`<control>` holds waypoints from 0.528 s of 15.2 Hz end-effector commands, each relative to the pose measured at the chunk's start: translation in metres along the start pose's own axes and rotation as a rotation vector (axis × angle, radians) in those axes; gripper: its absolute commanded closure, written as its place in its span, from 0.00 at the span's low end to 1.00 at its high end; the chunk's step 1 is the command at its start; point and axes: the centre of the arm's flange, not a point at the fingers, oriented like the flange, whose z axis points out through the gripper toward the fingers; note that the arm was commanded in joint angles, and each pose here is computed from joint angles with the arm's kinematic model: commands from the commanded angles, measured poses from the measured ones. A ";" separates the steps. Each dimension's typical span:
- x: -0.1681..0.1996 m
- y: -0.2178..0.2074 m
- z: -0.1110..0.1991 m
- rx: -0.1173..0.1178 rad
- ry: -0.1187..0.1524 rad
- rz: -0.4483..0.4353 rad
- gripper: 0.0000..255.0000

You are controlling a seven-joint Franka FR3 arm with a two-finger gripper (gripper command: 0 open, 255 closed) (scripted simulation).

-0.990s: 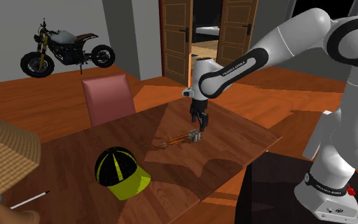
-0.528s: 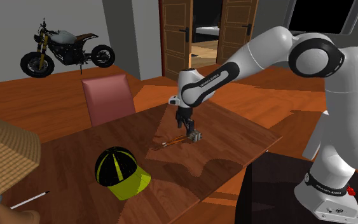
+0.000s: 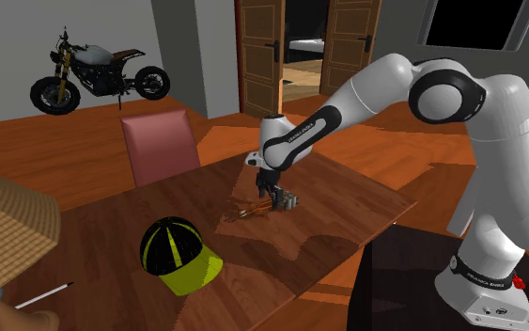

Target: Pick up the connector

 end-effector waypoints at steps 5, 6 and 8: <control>0.000 0.000 0.007 0.000 0.000 0.000 1.00; 0.000 0.001 0.007 0.000 0.000 0.000 1.00; 0.000 0.000 0.007 0.000 0.000 0.000 1.00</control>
